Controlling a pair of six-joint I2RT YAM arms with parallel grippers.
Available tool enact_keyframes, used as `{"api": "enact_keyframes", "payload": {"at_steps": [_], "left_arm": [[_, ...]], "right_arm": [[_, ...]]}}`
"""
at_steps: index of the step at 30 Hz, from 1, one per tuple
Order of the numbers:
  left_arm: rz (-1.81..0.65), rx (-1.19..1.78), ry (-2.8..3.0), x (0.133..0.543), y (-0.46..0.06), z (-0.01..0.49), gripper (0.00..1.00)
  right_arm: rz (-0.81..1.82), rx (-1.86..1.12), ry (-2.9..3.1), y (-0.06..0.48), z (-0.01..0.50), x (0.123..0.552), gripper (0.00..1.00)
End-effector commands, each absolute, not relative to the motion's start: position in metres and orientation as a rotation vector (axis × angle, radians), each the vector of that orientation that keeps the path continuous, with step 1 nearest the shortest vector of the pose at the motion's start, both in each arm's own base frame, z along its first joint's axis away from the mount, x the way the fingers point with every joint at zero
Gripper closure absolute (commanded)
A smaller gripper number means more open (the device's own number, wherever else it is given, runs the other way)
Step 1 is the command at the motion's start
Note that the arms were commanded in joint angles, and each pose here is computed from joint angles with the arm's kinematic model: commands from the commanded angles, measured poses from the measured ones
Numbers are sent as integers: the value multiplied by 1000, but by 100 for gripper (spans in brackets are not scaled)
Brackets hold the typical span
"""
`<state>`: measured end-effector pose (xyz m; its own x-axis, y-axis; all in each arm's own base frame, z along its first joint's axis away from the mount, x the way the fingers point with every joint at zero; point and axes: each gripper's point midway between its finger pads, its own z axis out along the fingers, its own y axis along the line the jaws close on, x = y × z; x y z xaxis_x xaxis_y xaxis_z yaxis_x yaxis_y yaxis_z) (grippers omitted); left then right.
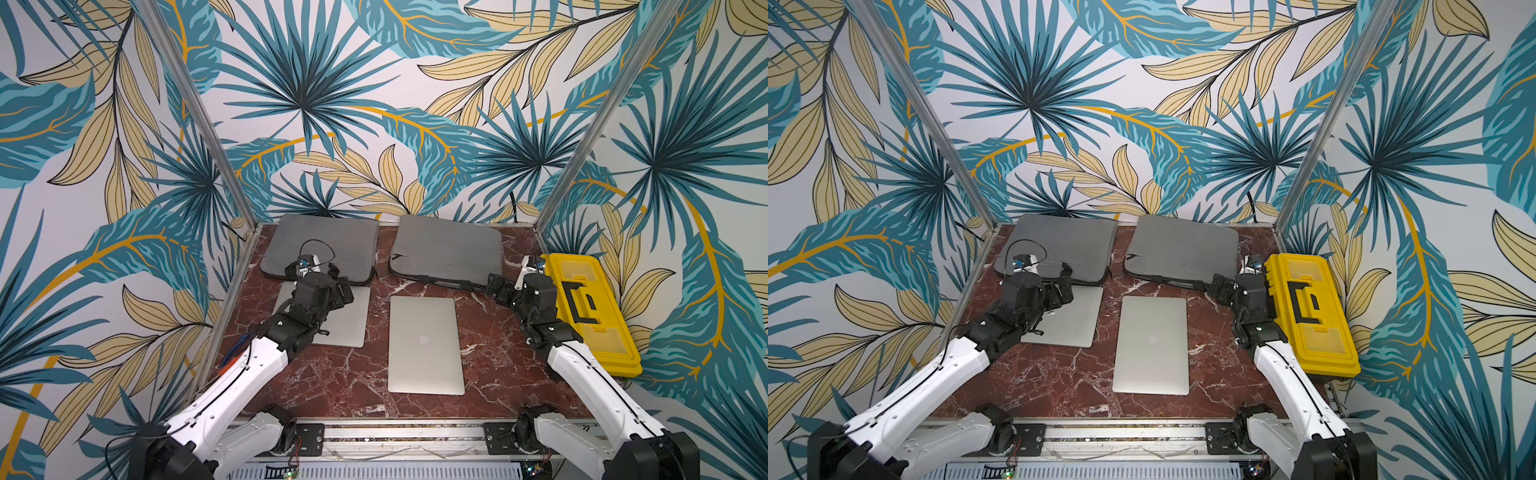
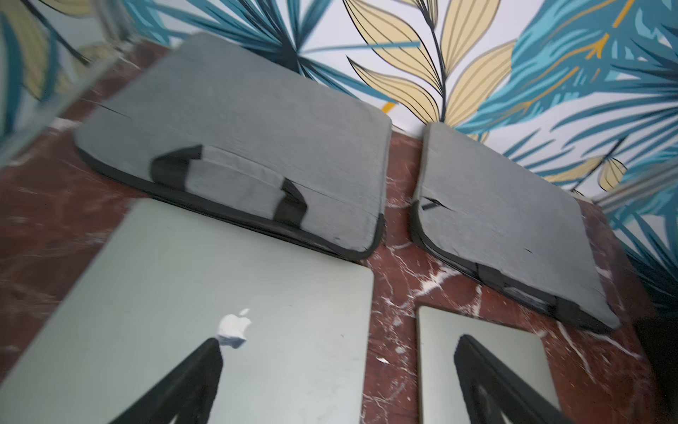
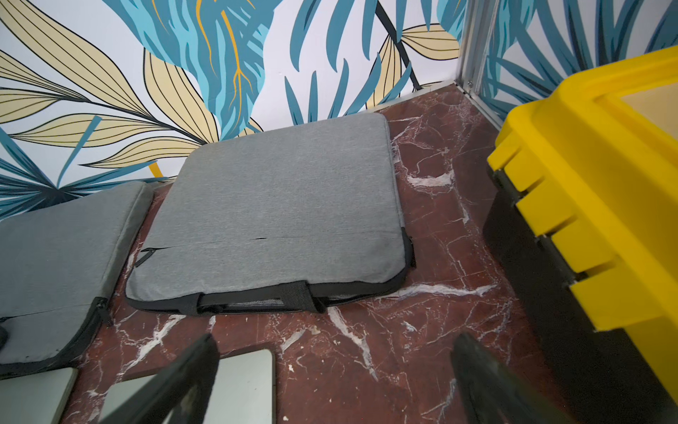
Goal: Open the zippered laptop bag and take out the laptop
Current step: Reset both arms
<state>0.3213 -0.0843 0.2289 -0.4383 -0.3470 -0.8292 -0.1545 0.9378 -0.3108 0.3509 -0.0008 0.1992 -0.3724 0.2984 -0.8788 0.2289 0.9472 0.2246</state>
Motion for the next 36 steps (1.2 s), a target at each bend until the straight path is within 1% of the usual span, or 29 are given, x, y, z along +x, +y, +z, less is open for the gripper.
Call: {"api": "enact_keyframes", "payload": {"at_steps": [1,4,10,14,18,25,28,31,36], "left_arm": [[64,-414,1902,305,-31,233,0],[140,-430,1797,291,-10,239,0],[296,-422,1668,272,20,235,0],[324,-350,1629,271,26,224,0],[321,-326,1588,274,33,210,0],[263,-321,1616,293,43,185,0],[235,-323,1627,309,47,171,0],[221,-314,1674,331,49,158,0],[160,-242,1670,359,38,150,0]], "right_arm": [[13,369,1860,-11,204,350,0],[-21,371,1773,-19,201,344,0],[-118,398,1634,-37,188,326,0],[-201,395,1701,-44,178,323,0],[-213,379,1694,-44,172,325,0],[-260,355,1651,-47,172,334,0],[-303,320,1638,-48,171,340,0],[-331,350,1606,-54,171,341,0],[-288,329,1629,-52,155,344,0]]}}
